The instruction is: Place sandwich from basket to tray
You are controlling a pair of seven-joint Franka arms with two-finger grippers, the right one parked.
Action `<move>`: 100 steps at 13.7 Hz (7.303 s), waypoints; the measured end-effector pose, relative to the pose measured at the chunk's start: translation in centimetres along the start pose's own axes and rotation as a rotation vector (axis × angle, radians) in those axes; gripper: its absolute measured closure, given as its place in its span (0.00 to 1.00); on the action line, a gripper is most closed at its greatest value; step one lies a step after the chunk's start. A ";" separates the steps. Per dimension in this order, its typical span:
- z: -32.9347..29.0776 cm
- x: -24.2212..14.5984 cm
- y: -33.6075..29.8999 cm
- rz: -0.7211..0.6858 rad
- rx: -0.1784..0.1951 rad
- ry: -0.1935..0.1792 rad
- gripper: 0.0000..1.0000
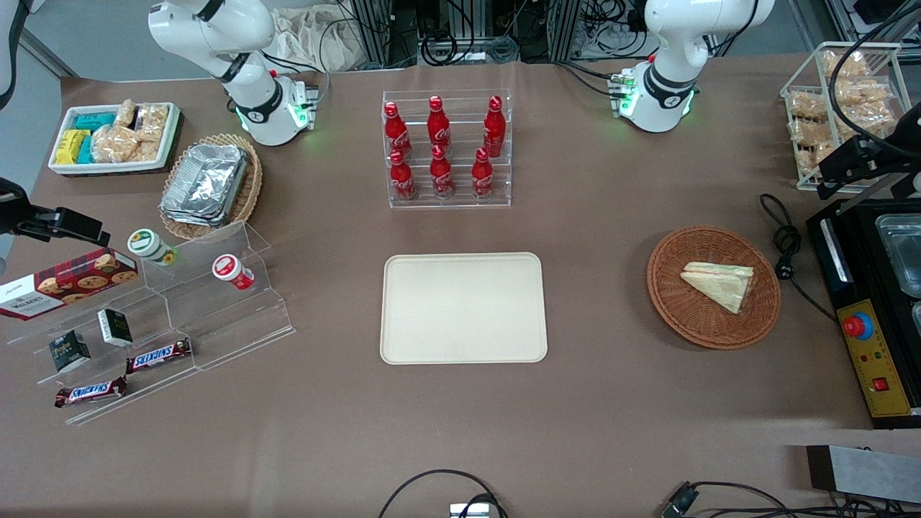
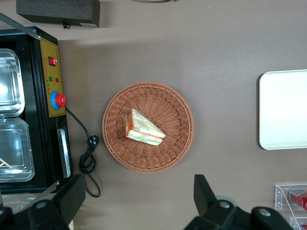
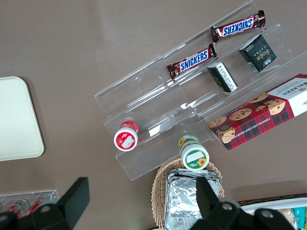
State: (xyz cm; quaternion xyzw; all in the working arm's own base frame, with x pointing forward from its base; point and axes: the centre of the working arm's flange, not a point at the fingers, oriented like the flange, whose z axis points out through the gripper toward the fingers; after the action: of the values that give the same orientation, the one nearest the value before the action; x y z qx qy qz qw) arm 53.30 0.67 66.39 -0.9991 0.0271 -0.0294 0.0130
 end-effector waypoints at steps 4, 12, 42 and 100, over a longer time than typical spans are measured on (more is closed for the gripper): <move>0.0 0.0 0.1 -0.087 -0.001 -0.003 0.00; 8.0 1.0 1.1 -0.698 0.014 -0.052 0.00; 40.2 -6.6 -7.4 -1.077 -0.147 0.058 0.00; 24.1 0.3 23.1 -0.327 -0.053 0.050 0.85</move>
State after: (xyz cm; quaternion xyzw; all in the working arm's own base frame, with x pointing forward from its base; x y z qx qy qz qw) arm 53.82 -21.85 41.76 -0.9892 -0.1345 -0.0551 -0.0192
